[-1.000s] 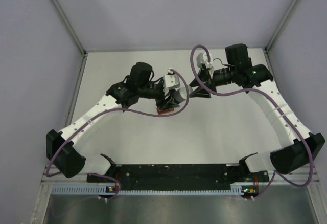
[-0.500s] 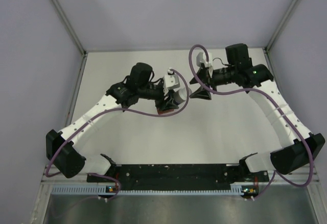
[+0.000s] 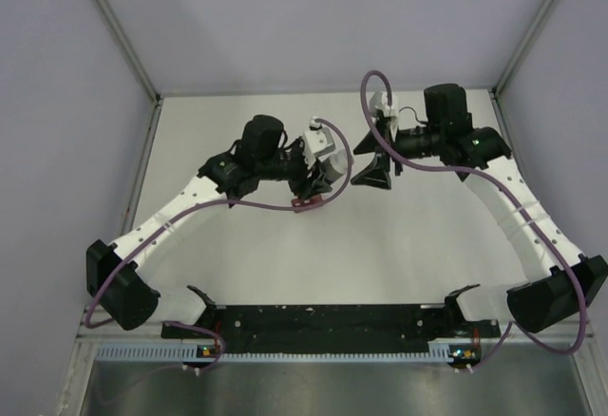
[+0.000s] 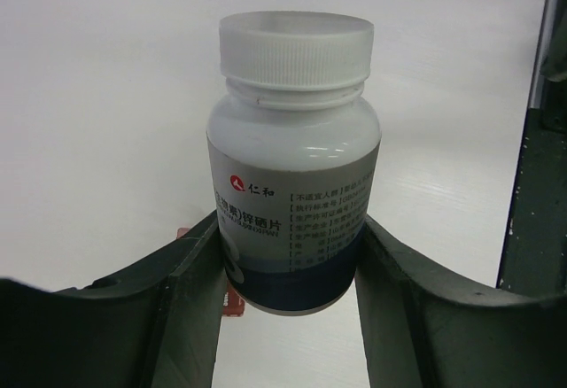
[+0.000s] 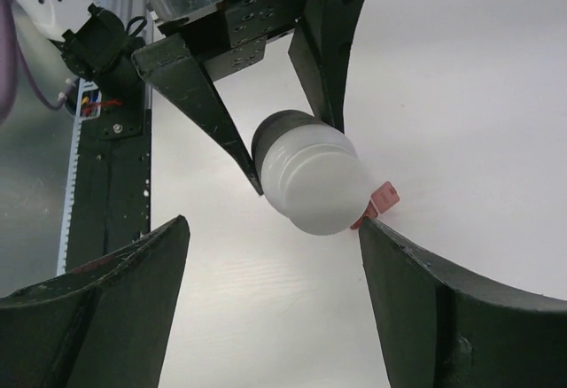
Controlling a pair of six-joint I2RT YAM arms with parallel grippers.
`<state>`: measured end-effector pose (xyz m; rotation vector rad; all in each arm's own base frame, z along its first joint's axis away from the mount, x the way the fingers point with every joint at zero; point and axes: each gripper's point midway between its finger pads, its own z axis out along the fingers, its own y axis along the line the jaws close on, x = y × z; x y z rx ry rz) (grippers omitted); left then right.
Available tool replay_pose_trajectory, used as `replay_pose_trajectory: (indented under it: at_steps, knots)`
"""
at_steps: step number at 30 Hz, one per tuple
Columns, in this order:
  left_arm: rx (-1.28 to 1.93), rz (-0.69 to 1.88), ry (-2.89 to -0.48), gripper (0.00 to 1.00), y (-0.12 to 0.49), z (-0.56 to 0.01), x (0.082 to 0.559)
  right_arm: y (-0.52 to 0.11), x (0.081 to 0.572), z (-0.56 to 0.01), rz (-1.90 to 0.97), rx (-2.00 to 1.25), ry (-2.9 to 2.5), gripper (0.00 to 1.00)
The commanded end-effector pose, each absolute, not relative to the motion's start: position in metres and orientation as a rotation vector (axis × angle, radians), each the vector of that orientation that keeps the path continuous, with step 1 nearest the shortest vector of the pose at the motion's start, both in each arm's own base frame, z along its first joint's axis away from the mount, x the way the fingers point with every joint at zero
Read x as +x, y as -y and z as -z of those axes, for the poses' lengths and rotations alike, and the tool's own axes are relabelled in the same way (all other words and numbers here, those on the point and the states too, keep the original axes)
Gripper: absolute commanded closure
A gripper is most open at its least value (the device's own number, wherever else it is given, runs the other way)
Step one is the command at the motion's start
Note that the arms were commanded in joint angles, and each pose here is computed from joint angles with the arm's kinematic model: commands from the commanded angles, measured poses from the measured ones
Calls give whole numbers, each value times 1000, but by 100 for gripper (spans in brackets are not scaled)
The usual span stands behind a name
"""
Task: Sort the pills into containers
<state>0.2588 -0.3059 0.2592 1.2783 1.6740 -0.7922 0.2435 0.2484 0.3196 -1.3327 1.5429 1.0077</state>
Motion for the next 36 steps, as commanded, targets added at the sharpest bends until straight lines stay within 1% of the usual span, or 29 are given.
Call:
replay_pose_trajectory:
  at_steps: [1, 5, 9, 19, 21, 27, 29, 36]
  knots:
    - [1171, 697, -1620, 100, 310, -288, 285, -252, 257, -351, -1021, -1127, -1574, 23]
    - [1115, 643, -1634, 100, 308, -291, 294, -249, 291, -369, -951, -905, -1660, 23]
    - [1075, 598, -1647, 100, 306, -293, 301, -255, 303, -369, -1033, -796, -1744, 23]
    - [1041, 561, -1649, 100, 306, -299, 307, -270, 314, -345, -1180, -724, -1840, 25]
    - [1043, 560, -1651, 100, 306, -298, 307, -270, 315, -343, -1185, -723, -1845, 28]
    - [1047, 553, -1653, 100, 306, -296, 307, -272, 309, -342, -1223, -748, -1830, 46]
    - [1047, 553, -1653, 100, 306, -296, 307, -273, 305, -340, -1242, -762, -1824, 50]
    - [1046, 547, -1651, 100, 306, -296, 309, -274, 296, -340, -1282, -794, -1805, 51]
